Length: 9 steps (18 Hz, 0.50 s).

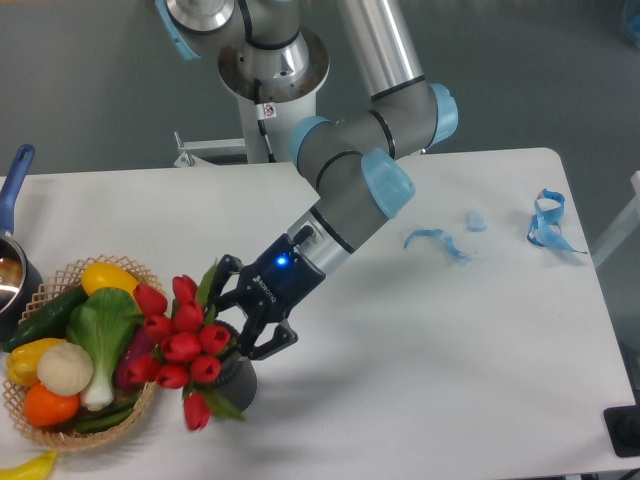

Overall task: Insert the flowers into the vase
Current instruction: 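Open the gripper to release the tulips in the vase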

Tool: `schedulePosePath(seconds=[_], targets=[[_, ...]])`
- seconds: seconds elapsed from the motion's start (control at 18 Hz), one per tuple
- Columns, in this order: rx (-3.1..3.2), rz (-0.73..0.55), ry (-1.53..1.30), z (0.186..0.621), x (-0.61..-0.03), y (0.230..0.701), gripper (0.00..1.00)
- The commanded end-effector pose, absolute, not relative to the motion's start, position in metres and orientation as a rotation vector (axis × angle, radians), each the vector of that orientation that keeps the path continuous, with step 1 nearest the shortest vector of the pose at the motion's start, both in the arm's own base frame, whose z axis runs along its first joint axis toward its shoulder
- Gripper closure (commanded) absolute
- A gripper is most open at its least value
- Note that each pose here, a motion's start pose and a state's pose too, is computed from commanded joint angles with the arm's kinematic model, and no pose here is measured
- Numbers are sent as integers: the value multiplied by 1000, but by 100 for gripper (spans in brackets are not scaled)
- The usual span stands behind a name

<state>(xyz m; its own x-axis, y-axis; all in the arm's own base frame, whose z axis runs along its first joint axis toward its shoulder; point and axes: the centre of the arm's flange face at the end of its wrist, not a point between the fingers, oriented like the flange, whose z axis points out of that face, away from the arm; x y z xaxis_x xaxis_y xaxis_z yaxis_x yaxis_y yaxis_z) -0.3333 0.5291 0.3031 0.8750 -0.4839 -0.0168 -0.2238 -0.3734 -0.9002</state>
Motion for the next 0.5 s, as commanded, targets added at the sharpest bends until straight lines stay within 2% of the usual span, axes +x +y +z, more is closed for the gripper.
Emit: schedulePosePath(seconds=[0.17, 0.33, 0.5], targets=[[-1963, -281, 539, 296, -335, 518, 22], [-1963, -263, 523, 300, -342, 509, 3], [-1961, -241, 503, 306, -354, 501, 0]])
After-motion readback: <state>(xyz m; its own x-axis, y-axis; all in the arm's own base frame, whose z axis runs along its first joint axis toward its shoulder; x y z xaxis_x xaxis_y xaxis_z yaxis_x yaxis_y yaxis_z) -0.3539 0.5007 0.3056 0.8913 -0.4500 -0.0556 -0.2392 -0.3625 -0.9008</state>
